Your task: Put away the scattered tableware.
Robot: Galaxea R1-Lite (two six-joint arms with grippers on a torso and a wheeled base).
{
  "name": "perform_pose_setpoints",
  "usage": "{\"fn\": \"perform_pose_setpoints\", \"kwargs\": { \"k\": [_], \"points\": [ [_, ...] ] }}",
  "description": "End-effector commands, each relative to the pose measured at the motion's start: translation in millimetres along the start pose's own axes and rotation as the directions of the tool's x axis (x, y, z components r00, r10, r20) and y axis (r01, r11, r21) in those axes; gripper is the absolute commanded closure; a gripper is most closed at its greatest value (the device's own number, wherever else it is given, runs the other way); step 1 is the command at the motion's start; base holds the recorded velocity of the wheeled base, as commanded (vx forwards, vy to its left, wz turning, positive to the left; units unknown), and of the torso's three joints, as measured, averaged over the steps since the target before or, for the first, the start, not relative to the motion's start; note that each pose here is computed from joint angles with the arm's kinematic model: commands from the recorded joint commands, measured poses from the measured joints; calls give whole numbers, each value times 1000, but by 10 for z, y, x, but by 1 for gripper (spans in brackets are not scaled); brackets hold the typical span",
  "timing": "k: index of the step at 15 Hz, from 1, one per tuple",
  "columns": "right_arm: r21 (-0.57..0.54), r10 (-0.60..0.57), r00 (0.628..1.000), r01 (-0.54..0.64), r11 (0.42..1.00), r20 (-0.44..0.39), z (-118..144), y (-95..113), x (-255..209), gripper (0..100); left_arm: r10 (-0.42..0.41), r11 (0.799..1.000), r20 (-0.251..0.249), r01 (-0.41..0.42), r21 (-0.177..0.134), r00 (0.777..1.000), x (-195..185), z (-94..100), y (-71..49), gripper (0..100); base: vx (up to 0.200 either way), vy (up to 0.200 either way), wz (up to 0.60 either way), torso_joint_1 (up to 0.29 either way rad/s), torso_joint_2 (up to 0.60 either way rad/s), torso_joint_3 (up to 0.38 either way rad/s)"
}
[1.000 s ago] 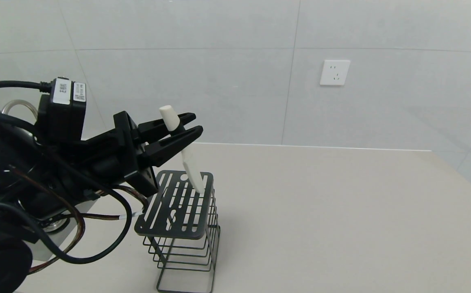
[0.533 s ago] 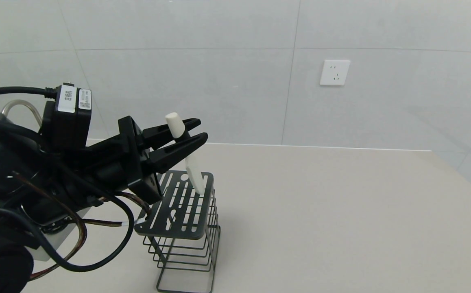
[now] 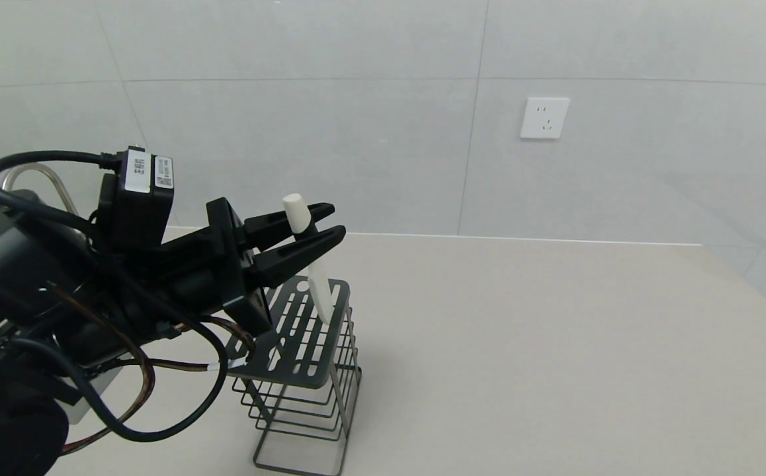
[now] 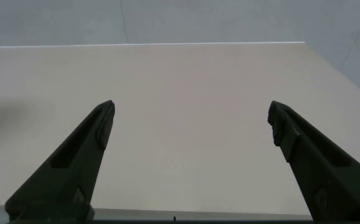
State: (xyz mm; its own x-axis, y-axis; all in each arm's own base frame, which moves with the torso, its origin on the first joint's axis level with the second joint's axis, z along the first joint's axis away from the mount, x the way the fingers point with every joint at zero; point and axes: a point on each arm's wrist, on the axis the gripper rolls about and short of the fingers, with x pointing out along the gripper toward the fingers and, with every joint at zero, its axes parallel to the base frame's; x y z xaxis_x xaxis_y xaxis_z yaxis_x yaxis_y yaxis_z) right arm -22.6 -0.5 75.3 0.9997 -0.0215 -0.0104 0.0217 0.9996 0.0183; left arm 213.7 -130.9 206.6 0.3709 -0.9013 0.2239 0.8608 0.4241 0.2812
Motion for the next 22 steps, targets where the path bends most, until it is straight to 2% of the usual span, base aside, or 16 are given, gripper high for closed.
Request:
{"fn": "perform_pose_setpoints", "kwargs": {
  "k": [1, 6, 11, 15, 18, 19, 22],
  "points": [
    [0, 0, 1000, 0, 1000, 0, 4, 0, 0, 0, 0, 1000, -14, 0, -11, 1000, 21, -61, 10, 100, 0, 0, 0, 0, 0, 0],
    [0, 2, 1000, -2, 1000, 0, 4, 0, 0, 0, 2, 1000, -45, -3, -31, 999, 52, -194, 40, 100, 0, 0, 0, 0, 0, 0],
    [0, 0, 1000, 0, 1000, -2, -1, 0, 1, 0, -2, 998, -80, -3, -61, 997, -20, -365, -26, 100, 0, 0, 0, 0, 0, 0],
    [0, 0, 1000, 0, 1000, -2, -1, 0, 1, 0, -1, 998, -73, -3, -56, 997, 18, -508, -5, 100, 0, 0, 0, 0, 0, 0],
    [0, 0, 1000, 0, 1000, -2, -1, 0, 1, 0, -1, 998, -70, -3, -58, 998, 24, -520, -2, 100, 0, 0, 0, 0, 0, 0],
    [0, 0, 1000, 0, 1000, 0, 4, 0, 0, 0, 1, 999, -67, -5, -53, 998, 16, -504, -2, 0, 0, 0, 0, 0, 0, 0],
    [0, 0, 1000, 0, 1000, -2, -1, 0, 1, 0, 6, 999, -49, -8, -42, 999, 8, -438, -1, 0, 0, 0, 0, 0, 0, 0]
  ]
}}
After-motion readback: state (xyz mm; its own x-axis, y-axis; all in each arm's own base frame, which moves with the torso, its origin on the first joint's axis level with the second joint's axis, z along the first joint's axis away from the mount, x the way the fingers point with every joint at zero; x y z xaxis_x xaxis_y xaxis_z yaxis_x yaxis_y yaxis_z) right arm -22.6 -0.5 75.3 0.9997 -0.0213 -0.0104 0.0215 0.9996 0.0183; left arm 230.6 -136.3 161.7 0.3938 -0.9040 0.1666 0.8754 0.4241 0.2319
